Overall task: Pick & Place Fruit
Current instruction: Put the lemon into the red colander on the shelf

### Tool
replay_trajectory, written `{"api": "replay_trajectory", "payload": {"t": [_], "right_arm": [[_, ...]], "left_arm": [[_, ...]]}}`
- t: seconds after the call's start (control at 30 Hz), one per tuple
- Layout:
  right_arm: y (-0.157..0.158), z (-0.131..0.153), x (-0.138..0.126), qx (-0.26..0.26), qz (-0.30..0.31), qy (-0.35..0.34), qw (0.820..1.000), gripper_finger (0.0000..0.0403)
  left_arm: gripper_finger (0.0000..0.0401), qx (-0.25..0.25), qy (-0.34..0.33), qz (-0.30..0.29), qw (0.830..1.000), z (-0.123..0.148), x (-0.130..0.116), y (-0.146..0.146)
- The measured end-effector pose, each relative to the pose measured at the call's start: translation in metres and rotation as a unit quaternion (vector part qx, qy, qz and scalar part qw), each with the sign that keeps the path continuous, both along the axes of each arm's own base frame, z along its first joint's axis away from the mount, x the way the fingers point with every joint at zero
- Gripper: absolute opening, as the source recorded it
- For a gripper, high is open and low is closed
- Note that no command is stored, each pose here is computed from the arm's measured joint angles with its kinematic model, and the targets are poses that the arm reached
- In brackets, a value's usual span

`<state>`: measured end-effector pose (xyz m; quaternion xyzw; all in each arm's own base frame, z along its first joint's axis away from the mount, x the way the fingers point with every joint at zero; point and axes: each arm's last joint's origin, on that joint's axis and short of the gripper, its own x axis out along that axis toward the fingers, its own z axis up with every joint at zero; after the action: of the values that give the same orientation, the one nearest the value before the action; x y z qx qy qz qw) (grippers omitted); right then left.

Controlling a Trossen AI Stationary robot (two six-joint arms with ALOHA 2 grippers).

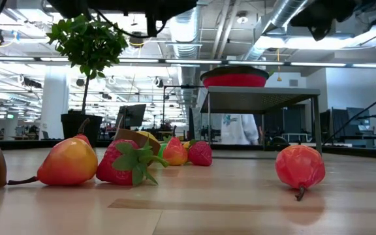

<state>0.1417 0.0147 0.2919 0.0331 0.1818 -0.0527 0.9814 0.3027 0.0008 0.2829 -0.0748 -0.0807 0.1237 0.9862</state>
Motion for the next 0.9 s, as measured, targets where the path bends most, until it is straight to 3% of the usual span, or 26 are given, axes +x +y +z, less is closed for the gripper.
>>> {"api": "replay_trajectory", "payload": {"t": [0.13,0.43,0.7,0.8,0.9], "right_arm": [[0.017,0.000,0.010,0.011,0.026,-0.015,0.999,0.0000],[0.055,-0.004,0.033,-0.028,0.024,-0.050,0.998,0.0000],[0.058,0.006,0.037,-0.061,0.050,-0.099,0.992,0.0000],[0.058,0.007,0.036,-0.070,0.055,-0.099,0.991,0.0000],[0.059,0.006,0.035,-0.070,0.058,-0.097,0.991,0.0000]], "left_arm": [[0.0046,-0.001,-0.002,-0.015,1.000,0.001,-0.001,-0.009],[0.0037,-0.001,-0.005,-0.036,0.999,0.003,-0.003,-0.021],[0.0034,0.000,-0.046,-0.058,0.997,0.026,-0.019,-0.021],[0.0025,0.003,-0.025,-0.091,0.995,0.029,-0.027,-0.032],[0.0010,-0.001,0.006,-0.088,0.996,0.028,-0.033,-0.047]]}}
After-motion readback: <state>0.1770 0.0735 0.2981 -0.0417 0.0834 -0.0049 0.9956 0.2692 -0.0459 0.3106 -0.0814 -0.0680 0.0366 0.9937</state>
